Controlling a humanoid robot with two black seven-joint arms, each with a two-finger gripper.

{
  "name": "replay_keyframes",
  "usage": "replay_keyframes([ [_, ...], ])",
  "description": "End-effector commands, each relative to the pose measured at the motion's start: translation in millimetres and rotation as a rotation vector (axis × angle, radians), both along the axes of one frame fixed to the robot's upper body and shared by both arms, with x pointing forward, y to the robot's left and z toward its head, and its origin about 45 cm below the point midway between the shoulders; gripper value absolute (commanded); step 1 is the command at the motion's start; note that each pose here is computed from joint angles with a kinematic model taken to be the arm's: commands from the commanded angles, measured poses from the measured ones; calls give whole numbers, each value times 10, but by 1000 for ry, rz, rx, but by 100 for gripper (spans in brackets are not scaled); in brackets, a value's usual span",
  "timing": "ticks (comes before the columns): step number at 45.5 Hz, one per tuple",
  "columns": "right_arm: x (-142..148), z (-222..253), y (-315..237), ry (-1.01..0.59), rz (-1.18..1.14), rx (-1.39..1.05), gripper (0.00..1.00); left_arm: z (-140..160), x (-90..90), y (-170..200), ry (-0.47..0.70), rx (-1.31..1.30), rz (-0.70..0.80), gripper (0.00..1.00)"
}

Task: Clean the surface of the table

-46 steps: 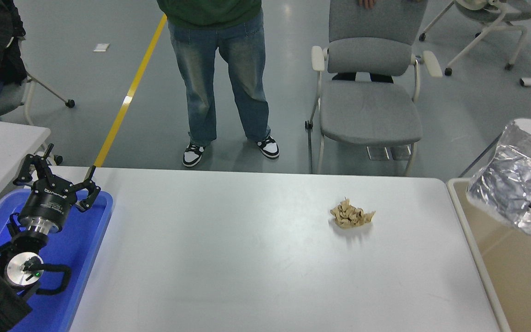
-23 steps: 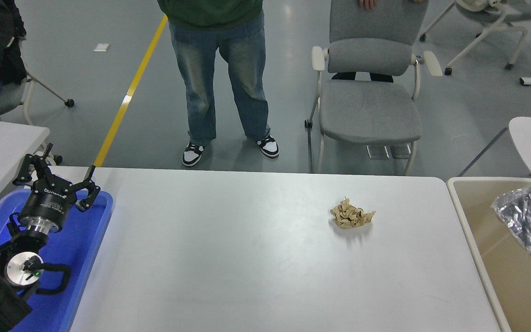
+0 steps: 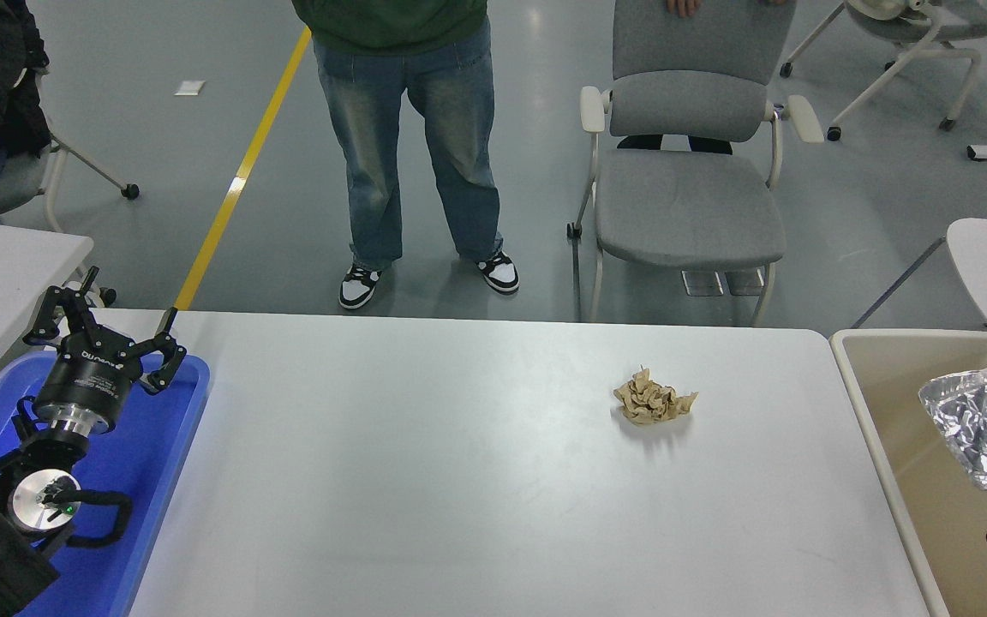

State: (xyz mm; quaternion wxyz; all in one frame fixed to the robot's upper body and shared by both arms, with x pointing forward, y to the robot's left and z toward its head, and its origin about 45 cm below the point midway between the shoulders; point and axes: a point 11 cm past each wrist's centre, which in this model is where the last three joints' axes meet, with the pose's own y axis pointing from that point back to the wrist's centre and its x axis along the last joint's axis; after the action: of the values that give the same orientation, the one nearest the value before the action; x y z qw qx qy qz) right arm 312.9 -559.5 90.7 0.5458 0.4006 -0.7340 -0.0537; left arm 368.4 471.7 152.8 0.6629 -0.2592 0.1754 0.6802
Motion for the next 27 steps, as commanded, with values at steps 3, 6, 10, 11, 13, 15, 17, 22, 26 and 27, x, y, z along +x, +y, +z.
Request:
replay_keyframes([
  [3,-3,-96,86,-2,-10,7,0,-1,0,-2,0,0,0,100],
  [6,8,-84,85,-5,-13,9,0,-1,0,-2,0,0,0,100],
  [10,41,-40,71,-22,-24,13,71,-1,0,-2,0,0,0,100],
  [11,47,-30,65,-26,-26,14,80,-1,0,-2,0,0,0,100],
  [13,64,-33,92,-31,-25,30,100,-1,0,-2,0,0,0,100],
  [15,82,-15,90,-43,-33,37,100,-1,0,-2,0,0,0,100],
  [17,113,3,104,-59,-42,52,100,-1,0,-2,0,0,0,100],
  [22,163,113,43,-111,-79,90,100,3,-1,5,0,1,1,100],
  [26,203,265,-38,-142,-83,117,100,-1,0,-2,0,0,0,100],
  [27,212,305,-52,-149,-82,125,100,3,-1,5,0,1,1,100],
])
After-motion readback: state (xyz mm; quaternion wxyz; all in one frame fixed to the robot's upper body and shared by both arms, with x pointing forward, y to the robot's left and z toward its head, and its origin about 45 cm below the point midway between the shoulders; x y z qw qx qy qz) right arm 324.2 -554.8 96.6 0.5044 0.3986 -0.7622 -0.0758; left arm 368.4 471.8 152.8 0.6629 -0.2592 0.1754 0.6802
